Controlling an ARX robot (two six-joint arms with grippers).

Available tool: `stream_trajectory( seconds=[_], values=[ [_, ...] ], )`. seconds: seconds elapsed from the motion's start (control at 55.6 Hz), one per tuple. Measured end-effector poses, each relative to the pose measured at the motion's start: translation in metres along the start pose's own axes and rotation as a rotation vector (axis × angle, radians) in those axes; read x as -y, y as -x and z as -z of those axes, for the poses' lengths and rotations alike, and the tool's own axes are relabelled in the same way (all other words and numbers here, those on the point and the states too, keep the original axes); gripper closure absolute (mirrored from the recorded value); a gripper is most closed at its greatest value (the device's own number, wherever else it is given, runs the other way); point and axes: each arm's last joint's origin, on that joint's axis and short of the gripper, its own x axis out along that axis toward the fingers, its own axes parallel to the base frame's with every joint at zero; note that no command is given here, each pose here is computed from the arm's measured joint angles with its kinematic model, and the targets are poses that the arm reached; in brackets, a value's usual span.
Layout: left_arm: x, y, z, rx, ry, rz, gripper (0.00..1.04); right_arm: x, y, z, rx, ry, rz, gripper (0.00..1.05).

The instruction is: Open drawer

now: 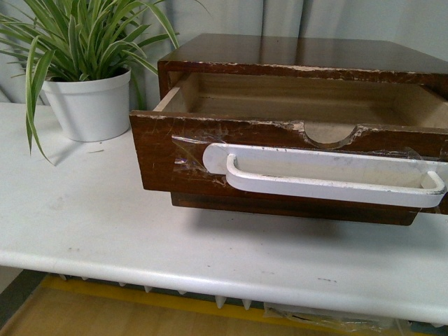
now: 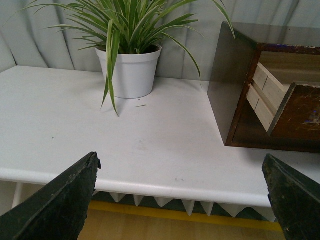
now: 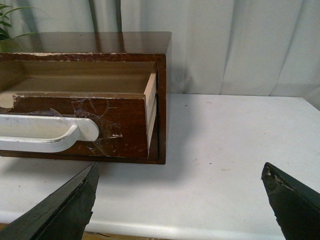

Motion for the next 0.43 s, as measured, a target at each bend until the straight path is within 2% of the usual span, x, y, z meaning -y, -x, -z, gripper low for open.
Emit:
stream_trajectory(
  seconds=[0.431],
  values=[
    [0.0000, 0.0000, 0.0000, 0.000, 0.000, 0.000, 0.06, 0.0000, 0.0000, 0.0000, 0.000, 0.000, 0.000, 0.09]
  ],
)
